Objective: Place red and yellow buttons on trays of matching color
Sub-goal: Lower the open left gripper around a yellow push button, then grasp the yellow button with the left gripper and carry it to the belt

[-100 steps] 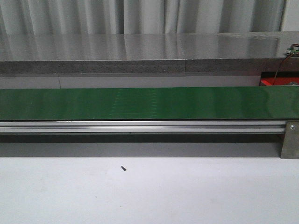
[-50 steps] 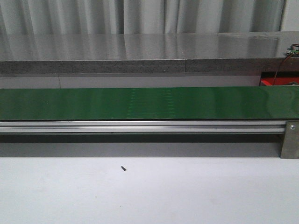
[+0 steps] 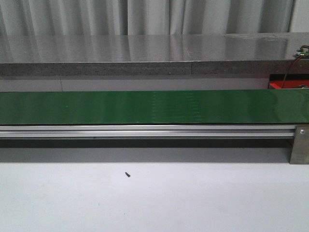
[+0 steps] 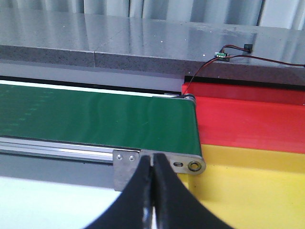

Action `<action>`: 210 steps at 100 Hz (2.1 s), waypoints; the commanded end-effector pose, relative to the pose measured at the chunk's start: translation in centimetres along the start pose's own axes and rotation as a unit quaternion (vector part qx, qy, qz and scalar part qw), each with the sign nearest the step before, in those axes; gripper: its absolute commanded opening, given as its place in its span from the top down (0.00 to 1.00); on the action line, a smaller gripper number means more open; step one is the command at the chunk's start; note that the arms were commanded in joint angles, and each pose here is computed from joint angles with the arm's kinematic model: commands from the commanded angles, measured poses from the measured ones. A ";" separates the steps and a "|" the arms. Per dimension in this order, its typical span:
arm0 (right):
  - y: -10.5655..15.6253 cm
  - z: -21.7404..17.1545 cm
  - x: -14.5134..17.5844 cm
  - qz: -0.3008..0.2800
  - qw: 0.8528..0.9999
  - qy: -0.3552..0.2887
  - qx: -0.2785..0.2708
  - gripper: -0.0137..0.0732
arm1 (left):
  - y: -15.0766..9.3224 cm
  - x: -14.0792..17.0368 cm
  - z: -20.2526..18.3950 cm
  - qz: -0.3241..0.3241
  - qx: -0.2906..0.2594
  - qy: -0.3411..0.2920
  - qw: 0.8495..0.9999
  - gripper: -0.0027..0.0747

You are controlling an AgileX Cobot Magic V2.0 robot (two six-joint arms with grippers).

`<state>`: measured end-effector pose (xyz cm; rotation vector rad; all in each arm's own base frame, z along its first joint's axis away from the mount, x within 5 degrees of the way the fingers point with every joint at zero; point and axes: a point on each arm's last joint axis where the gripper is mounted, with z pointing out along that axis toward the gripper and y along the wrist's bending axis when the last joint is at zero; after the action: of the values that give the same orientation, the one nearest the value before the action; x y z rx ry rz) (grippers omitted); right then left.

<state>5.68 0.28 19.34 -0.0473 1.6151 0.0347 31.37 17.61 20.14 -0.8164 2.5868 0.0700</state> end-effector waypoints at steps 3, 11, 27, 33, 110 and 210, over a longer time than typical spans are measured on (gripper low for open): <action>0.0 -0.3 -1.5 -0.005 0.998 -0.058 0.002 0.92 | -0.4 -1.4 -2.0 0.002 0.007 -0.050 0.999 0.14; 0.0 -0.3 -1.5 -0.005 0.998 -0.058 0.002 0.92 | -0.4 -1.4 -2.0 0.002 0.007 -0.050 0.999 0.14; 0.0 -0.3 -1.5 -0.005 0.998 -0.058 0.002 0.92 | -0.4 -1.4 -2.0 0.003 0.007 -0.048 0.999 0.19; 0.0 -0.3 -1.5 -0.005 0.998 -0.058 0.002 0.92 | -0.4 -1.4 -2.0 0.003 0.007 -0.049 0.999 0.22; 0.0 -0.3 -1.5 -0.005 0.998 -0.058 0.002 0.92 | -0.3 -1.1 -1.9 0.010 0.000 -0.033 0.999 0.25; 0.0 -0.3 -1.5 -0.005 0.998 -0.058 0.002 0.92 | -0.2 -0.7 0.2 0.012 -0.004 -0.004 1.000 0.86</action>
<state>5.68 0.28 19.34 -0.0473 1.6151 0.0347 31.64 17.85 17.29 -0.8327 2.6974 0.0532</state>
